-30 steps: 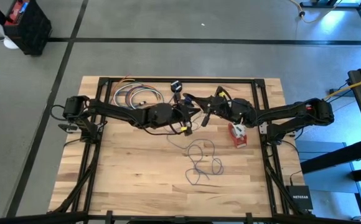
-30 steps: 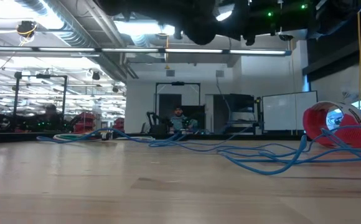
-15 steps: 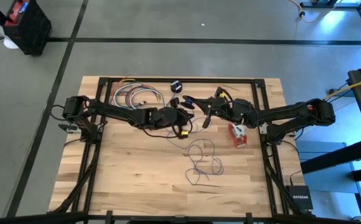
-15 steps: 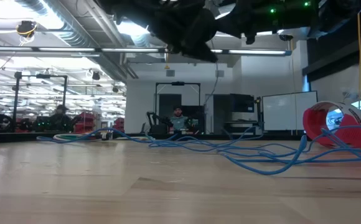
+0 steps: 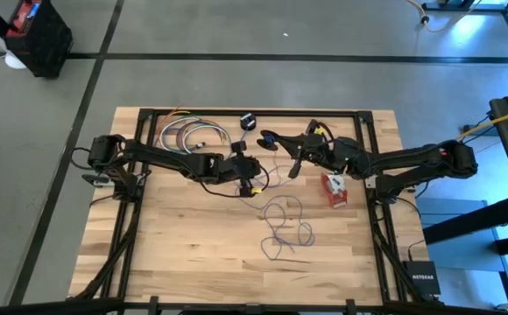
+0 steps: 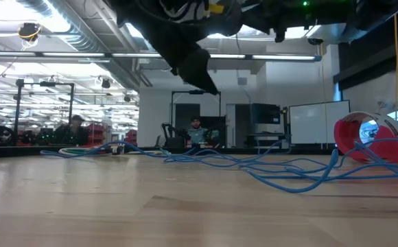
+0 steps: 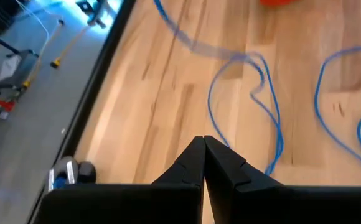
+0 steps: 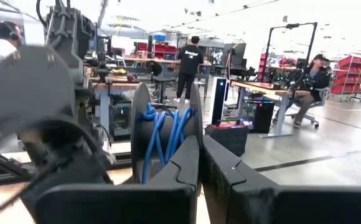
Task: Coil cords
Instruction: Coil the blue wire onto the spool
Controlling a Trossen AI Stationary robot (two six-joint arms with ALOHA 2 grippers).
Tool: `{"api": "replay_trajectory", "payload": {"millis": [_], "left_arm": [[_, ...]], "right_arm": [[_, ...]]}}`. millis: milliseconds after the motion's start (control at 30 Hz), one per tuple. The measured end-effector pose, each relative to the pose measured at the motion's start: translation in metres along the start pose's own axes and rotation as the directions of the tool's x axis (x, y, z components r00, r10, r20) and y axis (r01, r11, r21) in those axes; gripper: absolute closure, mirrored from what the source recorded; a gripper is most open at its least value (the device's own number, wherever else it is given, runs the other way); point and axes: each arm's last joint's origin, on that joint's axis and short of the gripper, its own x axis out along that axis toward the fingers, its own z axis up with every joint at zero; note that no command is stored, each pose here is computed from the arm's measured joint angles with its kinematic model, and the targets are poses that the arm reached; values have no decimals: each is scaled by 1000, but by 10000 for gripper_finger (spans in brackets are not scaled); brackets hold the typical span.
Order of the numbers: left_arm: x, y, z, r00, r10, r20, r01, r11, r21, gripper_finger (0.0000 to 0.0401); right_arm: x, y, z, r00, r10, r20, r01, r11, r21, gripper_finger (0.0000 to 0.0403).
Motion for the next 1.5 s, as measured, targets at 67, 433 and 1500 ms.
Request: {"api": "replay_trajectory", "payload": {"millis": [67, 433, 1500], "left_arm": [[0, 0, -2, 1000, -2, -16, 2, 1000, -3, 401], [1, -3, 3, 980, -192, 57, 198, 969, -146, 322], [62, 15, -29, 820, -157, 551, 368, 882, -295, 246]], "right_arm": [[-2, 0, 0, 1000, 2, -17, -2, 1000, -4, 390], [-3, -1, 0, 999, 3, -32, -4, 1000, -13, 390], [-3, -1, 0, 1000, 3, -30, -4, 1000, -24, 390]]}}
